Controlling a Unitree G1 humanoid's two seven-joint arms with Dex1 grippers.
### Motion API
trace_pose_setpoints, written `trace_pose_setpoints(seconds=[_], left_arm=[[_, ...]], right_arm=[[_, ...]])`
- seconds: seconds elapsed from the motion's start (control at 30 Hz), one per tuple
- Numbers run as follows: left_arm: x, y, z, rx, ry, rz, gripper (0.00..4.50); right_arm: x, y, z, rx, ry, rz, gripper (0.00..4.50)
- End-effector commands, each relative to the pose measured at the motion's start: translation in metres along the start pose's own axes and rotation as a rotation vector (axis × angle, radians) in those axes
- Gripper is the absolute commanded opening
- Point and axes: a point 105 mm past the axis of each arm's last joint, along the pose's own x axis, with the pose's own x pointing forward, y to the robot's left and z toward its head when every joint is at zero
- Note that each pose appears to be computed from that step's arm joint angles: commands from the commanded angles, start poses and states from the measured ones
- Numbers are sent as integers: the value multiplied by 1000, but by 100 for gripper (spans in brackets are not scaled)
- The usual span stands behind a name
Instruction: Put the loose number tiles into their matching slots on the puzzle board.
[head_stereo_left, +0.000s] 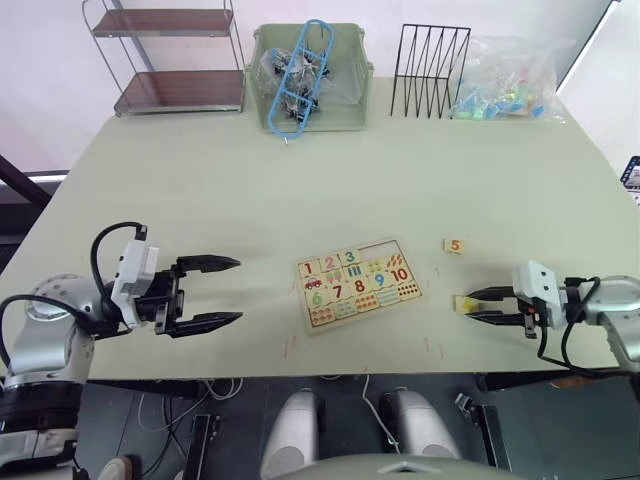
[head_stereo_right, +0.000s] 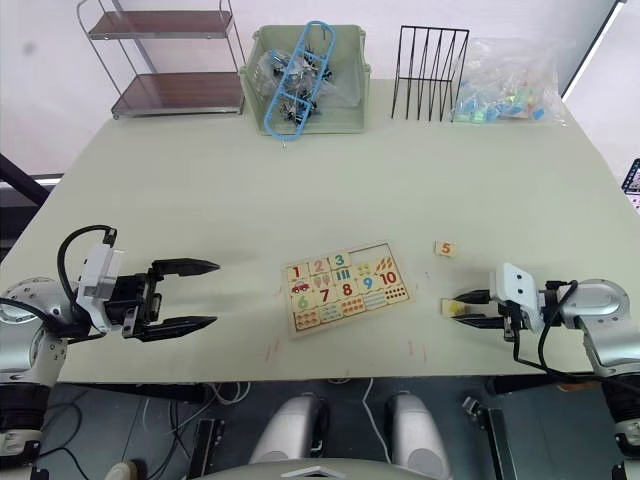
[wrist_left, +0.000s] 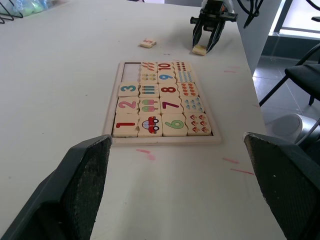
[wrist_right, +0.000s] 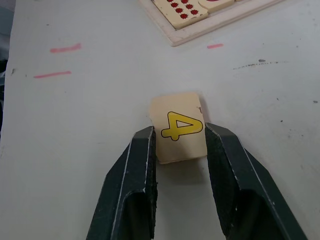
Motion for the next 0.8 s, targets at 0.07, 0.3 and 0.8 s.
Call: trace_pose_setpoints(seconds=[0.07, 0.3, 0.8], left_arm=[[3, -4, 9, 42, -22, -28, 450], [8, -7, 10, 43, -41, -6, 450], [15, -18, 16, 21, -99, 150, 450]], right_arm=[[-10, -17, 30, -7, 16, -32, 88], [0, -31, 70, -4, 61, 0, 88], [53, -67, 120, -147, 179, 109, 88]])
